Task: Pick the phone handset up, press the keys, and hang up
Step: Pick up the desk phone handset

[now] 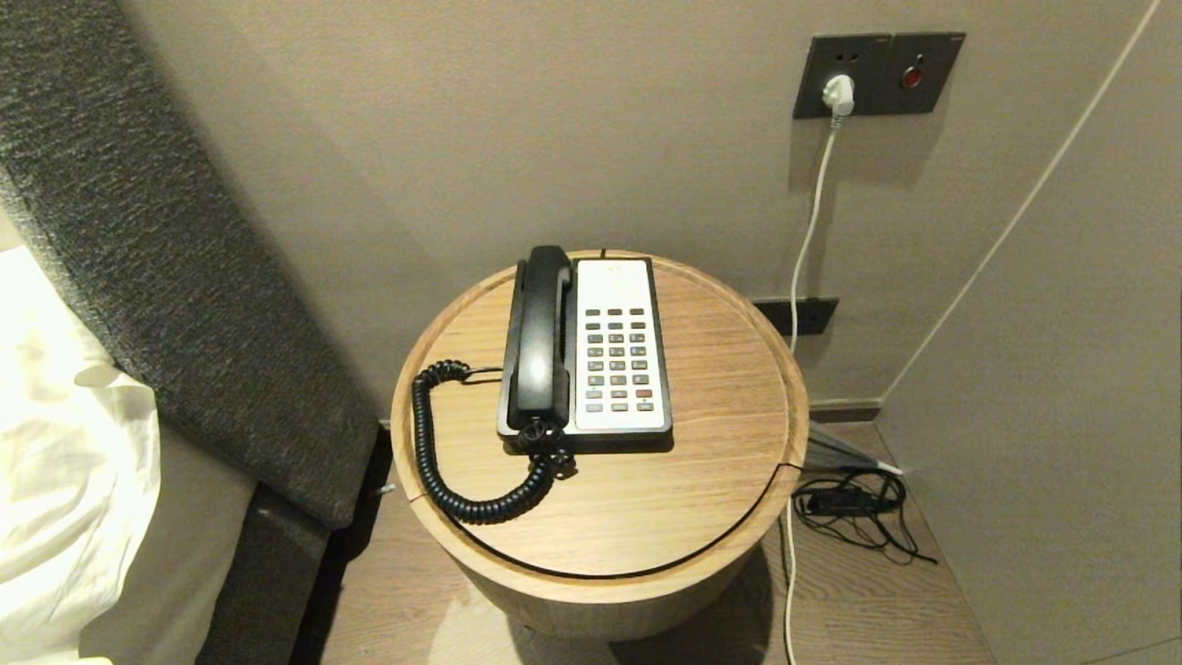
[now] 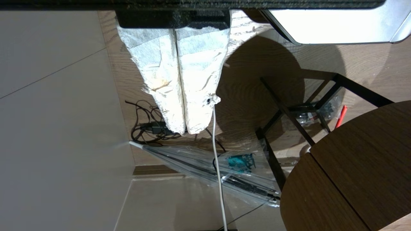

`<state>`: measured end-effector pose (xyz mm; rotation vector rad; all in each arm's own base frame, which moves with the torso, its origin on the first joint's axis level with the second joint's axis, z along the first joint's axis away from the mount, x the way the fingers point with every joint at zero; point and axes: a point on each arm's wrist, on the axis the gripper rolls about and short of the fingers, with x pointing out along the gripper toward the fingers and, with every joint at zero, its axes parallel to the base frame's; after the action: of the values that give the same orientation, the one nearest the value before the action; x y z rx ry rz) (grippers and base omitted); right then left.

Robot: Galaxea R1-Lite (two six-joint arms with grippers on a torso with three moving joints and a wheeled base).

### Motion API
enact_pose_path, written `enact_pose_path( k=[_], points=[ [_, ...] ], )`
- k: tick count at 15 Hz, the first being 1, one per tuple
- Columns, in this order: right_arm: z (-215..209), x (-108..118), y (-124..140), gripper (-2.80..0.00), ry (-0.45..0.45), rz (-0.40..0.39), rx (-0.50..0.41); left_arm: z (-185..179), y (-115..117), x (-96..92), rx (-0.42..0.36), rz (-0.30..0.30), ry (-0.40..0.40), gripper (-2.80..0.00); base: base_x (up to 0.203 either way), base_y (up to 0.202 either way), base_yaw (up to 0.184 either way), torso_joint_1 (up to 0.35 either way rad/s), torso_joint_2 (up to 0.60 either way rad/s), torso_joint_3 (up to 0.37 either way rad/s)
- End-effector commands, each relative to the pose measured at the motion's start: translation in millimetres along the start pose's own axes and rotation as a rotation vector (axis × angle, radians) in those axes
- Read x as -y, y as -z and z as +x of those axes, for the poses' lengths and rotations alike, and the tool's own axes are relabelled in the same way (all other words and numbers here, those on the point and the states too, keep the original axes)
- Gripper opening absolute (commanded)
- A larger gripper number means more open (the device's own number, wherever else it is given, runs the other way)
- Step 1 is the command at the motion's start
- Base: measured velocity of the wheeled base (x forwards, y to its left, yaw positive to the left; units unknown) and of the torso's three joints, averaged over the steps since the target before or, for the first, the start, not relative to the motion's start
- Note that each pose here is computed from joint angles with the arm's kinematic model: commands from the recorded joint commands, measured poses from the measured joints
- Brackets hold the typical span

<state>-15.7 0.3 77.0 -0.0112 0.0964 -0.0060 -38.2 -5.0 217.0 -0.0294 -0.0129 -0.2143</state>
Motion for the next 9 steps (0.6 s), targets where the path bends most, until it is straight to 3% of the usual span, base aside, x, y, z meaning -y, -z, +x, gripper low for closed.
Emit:
enact_pose_path(
  k=[1,3,5,7,9],
  points=[
    [0.0,0.0,0.0,-2.80,0.000,0.001,0.000,57.0,-51.7,-8.7,-0.210,-0.066,0.097,-2.80,0.000,0.000,0.000,0.000,0.00,0.000],
    [0.0,0.0,0.0,-2.80,0.000,0.000,0.000,115.4,-77.8,-16.7,-0.365,-0.128,0.209,-2.80,0.000,0.000,0.000,0.000,0.00,0.000],
    [0.0,0.0,0.0,-2.80,-0.002,0.000,0.000,172.2,-92.7,-19.8,-0.466,-0.162,0.293,-2.80,0.000,0.000,0.000,0.000,0.00,0.000],
    [0.0,0.0,0.0,-2.80,0.000,0.000,0.000,225.0,-100.5,-9.7,-0.535,-0.169,0.374,-2.80,0.000,0.000,0.000,0.000,0.00,0.000],
    [0.0,0.0,0.0,-2.80,0.000,0.000,0.000,265.4,-101.9,13.3,-0.577,-0.143,0.411,-2.80,0.000,0.000,0.000,0.000,0.00,0.000]
  ],
)
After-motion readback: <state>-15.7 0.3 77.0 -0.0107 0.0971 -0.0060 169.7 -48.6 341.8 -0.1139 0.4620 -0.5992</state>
